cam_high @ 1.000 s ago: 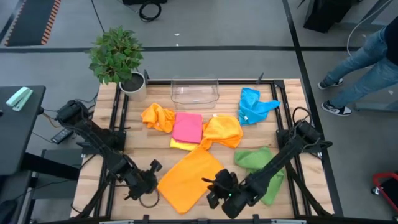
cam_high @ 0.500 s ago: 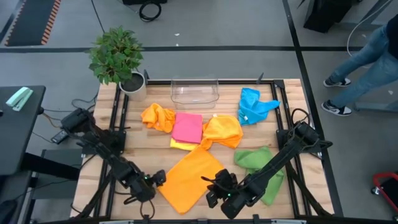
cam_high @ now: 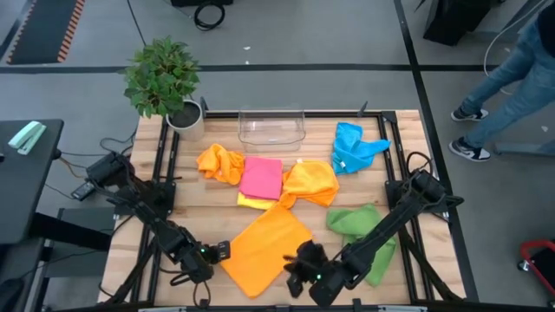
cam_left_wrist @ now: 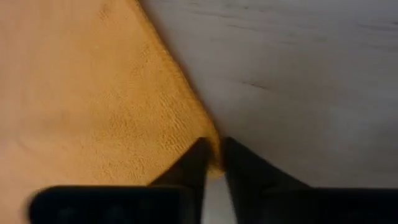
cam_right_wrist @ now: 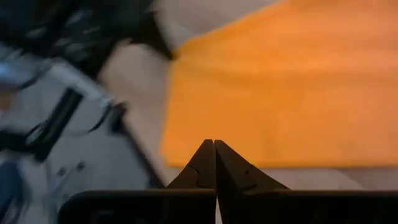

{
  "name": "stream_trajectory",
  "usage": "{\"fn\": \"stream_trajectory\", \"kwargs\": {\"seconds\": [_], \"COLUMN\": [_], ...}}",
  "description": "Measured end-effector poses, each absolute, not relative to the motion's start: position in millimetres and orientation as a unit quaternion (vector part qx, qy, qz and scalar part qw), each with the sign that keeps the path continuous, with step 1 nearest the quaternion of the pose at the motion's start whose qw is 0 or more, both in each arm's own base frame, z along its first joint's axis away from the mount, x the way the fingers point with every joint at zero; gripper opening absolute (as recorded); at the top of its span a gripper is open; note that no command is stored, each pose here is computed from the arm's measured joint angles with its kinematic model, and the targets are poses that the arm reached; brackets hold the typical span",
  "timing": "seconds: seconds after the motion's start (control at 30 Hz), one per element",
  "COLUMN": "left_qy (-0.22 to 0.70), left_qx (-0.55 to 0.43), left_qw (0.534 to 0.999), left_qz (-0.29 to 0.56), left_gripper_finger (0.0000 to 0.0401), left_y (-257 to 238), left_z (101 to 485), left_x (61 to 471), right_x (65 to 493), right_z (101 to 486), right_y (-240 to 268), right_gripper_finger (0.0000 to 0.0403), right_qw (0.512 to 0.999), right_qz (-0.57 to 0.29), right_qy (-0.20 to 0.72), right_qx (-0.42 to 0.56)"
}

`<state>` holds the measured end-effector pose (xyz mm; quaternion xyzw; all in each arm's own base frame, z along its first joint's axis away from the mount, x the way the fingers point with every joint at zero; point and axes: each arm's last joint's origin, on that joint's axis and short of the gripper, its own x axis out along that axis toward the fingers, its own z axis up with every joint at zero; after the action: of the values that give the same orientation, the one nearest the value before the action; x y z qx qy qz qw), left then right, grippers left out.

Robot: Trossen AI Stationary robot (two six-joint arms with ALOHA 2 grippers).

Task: Fold microfiber towels
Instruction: Fold the bottom orange microfiber cloth

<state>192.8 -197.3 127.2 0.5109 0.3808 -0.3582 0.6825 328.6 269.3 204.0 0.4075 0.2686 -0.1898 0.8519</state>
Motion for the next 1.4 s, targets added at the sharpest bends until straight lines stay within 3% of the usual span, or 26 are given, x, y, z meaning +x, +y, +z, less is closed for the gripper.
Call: {"fn": "stream_trajectory", "kwargs": {"seconds": [0.07,0.2,0.5,0.83,1.03,1.23,1.4], "left_qy": [0.383,0.383,0.387,0.400,0.400,0.400,0.400], "left_qx": [0.505,0.496,0.476,0.446,0.445,0.445,0.444], "left_qw": [0.688,0.699,0.714,0.733,0.734,0.733,0.734], "left_qz": [-0.353,-0.345,-0.335,-0.321,-0.322,-0.323,-0.324], "left_gripper_finger": [0.0013,0.0015,0.0011,0.0011,0.0008,0.0008,0.0010], "left_y": [-197,-197,-198,-198,-198,-198,-198], "left_z": [127,127,127,127,127,127,127], "left_x": [193,194,195,195,195,195,195], "right_x": [332,338,378,424,447,454,456], "right_z": [210,224,205,187,162,171,144], "right_y": [276,285,272,295,303,304,301], "right_gripper_finger": [0.0000,0.0009,0.0071,0.0113,0.0133,0.0148,0.0167], "right_qw": [0.881,0.938,0.963,0.945,0.919,0.907,0.881], "right_qz": [-0.139,-0.052,0.003,0.050,0.102,0.124,0.151], "right_qy": [0.258,0.224,0.203,0.322,0.380,0.399,0.446], "right_qx": [0.372,0.261,0.175,-0.014,-0.026,-0.044,-0.044]}}
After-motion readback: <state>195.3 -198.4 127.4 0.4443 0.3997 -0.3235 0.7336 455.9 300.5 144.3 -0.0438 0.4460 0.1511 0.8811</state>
